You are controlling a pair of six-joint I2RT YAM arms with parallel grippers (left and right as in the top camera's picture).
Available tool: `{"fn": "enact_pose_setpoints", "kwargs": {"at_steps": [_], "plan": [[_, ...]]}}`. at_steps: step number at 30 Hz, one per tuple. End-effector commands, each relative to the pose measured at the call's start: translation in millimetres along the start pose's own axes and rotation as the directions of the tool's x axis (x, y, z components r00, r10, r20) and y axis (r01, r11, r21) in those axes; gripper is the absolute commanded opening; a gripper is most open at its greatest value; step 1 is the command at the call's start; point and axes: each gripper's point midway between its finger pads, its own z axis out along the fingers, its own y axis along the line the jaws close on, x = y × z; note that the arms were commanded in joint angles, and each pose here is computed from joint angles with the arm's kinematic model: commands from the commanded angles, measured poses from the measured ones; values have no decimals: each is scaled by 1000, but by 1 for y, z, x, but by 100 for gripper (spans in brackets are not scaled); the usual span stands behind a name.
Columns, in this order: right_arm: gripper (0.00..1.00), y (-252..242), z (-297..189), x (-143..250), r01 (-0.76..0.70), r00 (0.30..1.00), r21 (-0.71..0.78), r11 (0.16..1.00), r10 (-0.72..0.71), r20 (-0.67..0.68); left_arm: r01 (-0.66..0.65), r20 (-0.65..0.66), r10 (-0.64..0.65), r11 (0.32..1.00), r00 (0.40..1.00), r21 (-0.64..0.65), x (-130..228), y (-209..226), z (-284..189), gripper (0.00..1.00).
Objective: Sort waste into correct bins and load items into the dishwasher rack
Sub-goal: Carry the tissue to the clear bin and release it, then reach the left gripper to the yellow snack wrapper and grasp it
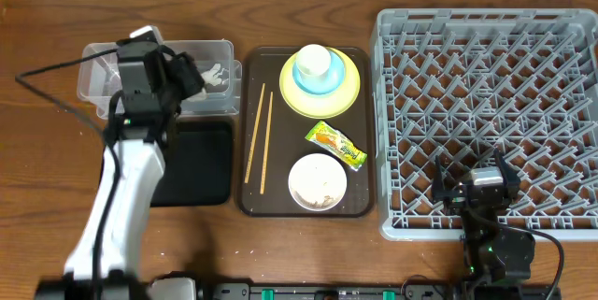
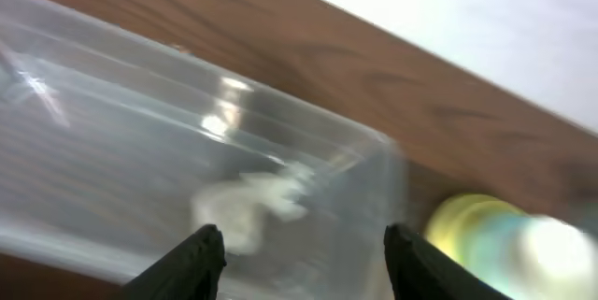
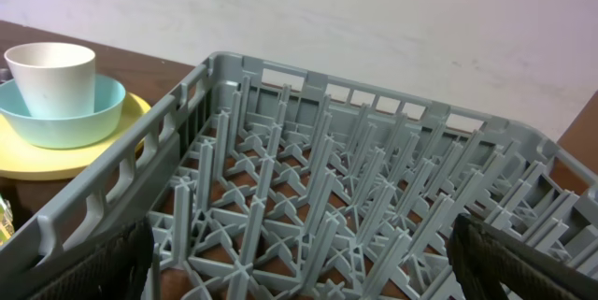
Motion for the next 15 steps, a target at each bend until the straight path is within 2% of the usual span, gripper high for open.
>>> {"fn": "enact_pose_setpoints", "kwargs": {"at_steps": [1, 6, 9, 15], "plan": [[99, 1, 0, 1, -4, 1000, -3, 1000, 4, -1, 67, -98, -50, 982, 994, 176, 18, -55, -27, 57], [99, 1, 0, 1, -4, 1000, -3, 1000, 4, -1, -14, -259, 77, 972, 963, 236, 75, -102, -50, 53], [99, 1, 0, 1, -4, 1000, -3, 1000, 4, -1, -71, -296, 151, 961, 943, 266, 96, -125, -57, 50], [99, 1, 0, 1, -4, 1000, -3, 1000, 4, -1, -160, -372, 311, 910, 875, 384, 155, -173, -69, 32]]}}
